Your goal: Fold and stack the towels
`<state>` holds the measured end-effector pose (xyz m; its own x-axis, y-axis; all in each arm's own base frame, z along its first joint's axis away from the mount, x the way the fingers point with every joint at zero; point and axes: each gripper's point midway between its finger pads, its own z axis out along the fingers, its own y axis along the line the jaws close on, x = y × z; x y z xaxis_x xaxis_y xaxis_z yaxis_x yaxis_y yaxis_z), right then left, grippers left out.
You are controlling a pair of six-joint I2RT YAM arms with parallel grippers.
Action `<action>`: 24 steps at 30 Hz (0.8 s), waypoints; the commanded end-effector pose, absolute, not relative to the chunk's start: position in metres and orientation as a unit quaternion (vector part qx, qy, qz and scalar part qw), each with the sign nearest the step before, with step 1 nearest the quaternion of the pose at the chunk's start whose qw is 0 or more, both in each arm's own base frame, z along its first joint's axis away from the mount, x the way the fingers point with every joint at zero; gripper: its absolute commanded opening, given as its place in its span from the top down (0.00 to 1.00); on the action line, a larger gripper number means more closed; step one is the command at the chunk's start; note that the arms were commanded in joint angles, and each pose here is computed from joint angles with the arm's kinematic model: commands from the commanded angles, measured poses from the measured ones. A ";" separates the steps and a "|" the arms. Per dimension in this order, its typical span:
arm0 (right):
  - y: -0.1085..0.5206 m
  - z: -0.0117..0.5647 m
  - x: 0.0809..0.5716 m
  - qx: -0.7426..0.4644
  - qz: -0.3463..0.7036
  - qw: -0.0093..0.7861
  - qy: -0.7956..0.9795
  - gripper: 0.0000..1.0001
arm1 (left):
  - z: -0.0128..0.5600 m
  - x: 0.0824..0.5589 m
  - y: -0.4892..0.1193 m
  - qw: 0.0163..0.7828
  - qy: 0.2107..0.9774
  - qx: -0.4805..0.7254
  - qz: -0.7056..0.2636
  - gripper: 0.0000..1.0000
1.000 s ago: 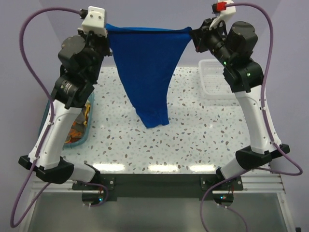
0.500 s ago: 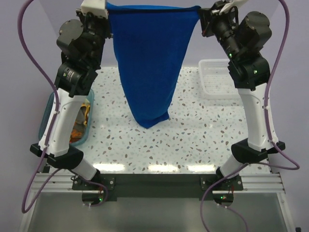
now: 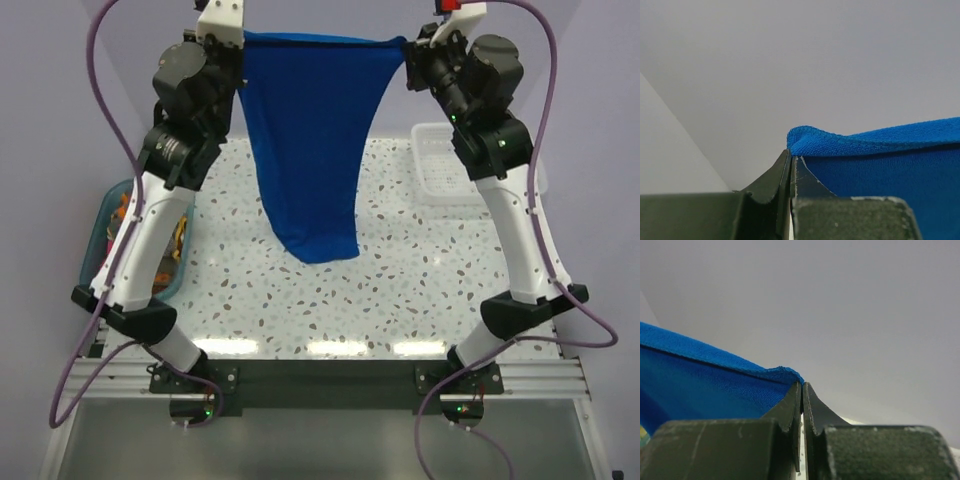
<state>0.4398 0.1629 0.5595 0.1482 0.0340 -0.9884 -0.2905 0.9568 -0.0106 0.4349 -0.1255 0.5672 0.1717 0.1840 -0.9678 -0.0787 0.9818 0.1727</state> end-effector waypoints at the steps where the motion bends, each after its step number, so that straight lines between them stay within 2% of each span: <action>1: 0.136 0.621 0.370 -0.110 0.112 0.803 0.576 1.00 | 0.635 0.356 -0.090 0.822 0.568 0.012 0.032 1.00; 2: 0.138 0.622 0.360 -0.122 0.121 0.802 0.572 1.00 | 0.626 0.352 -0.102 0.820 0.570 0.046 0.011 1.00; 3: 0.130 0.634 0.335 -0.123 0.126 0.812 0.557 1.00 | 0.640 0.323 -0.096 0.834 0.549 0.054 -0.010 1.00; 8: 0.126 0.631 0.285 -0.155 0.151 0.808 0.548 1.00 | 0.655 0.255 -0.099 0.855 0.499 0.115 -0.086 1.00; 11: 0.119 0.641 0.262 -0.157 0.157 0.815 0.535 1.00 | 0.661 0.240 -0.097 0.859 0.487 0.129 -0.091 1.00; 18: 0.113 0.661 0.253 -0.144 0.156 0.832 0.513 1.00 | 0.668 0.246 -0.098 0.857 0.492 0.127 -0.086 1.00; 24: 0.119 0.648 0.295 -0.128 0.135 0.826 0.532 1.00 | 0.642 0.299 -0.097 0.837 0.540 0.087 -0.030 1.00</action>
